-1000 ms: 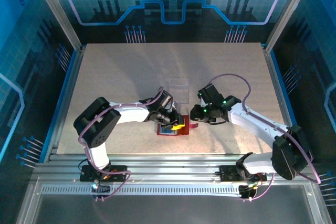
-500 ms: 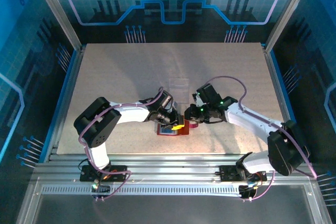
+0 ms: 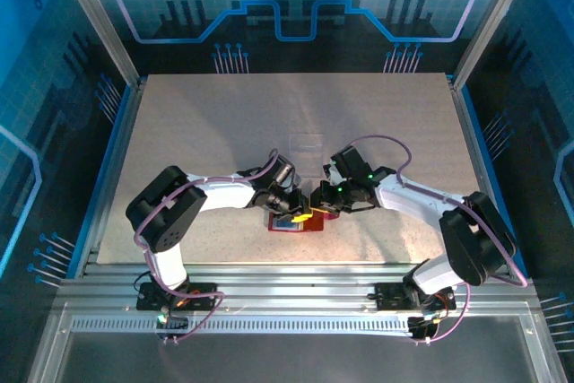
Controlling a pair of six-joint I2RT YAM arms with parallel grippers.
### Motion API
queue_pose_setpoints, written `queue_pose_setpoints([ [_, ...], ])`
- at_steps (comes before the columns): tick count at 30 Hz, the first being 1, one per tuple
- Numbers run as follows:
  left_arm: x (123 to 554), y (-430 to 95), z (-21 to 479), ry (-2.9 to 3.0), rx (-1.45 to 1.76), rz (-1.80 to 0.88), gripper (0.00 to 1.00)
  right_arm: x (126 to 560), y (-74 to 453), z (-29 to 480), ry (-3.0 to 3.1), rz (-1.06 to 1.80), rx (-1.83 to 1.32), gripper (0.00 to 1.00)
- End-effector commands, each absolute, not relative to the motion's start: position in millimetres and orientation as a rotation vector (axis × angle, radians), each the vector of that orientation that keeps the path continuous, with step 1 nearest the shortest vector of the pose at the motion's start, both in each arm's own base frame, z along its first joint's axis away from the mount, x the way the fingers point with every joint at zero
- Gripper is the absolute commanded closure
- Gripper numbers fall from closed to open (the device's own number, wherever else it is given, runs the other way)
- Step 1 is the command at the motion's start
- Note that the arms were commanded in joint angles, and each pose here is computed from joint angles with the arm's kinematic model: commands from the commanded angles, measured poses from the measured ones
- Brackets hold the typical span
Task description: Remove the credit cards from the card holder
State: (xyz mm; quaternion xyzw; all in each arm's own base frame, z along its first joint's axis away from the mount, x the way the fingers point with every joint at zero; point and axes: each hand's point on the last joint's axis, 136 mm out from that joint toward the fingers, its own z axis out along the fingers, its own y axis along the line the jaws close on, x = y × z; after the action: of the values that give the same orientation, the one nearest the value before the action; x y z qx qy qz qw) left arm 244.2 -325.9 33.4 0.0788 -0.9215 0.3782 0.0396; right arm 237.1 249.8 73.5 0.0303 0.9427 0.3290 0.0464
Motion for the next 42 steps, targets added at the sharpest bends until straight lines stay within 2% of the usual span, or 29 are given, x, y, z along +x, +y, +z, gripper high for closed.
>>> queue_pose_setpoints([
  [1,251,-326,63,-2.833,0.234,1.251,0.80,233,245,61,2.924,0.960,0.103,0.84],
  [14,259,-289,72,-2.912,0.294,1.191,0.80,227,237,54,2.956,0.900,0.097,0.84],
  [42,247,-257,27,-2.907,0.421,1.051,0.86,235,217,6,3.003,0.702,0.050,0.89],
])
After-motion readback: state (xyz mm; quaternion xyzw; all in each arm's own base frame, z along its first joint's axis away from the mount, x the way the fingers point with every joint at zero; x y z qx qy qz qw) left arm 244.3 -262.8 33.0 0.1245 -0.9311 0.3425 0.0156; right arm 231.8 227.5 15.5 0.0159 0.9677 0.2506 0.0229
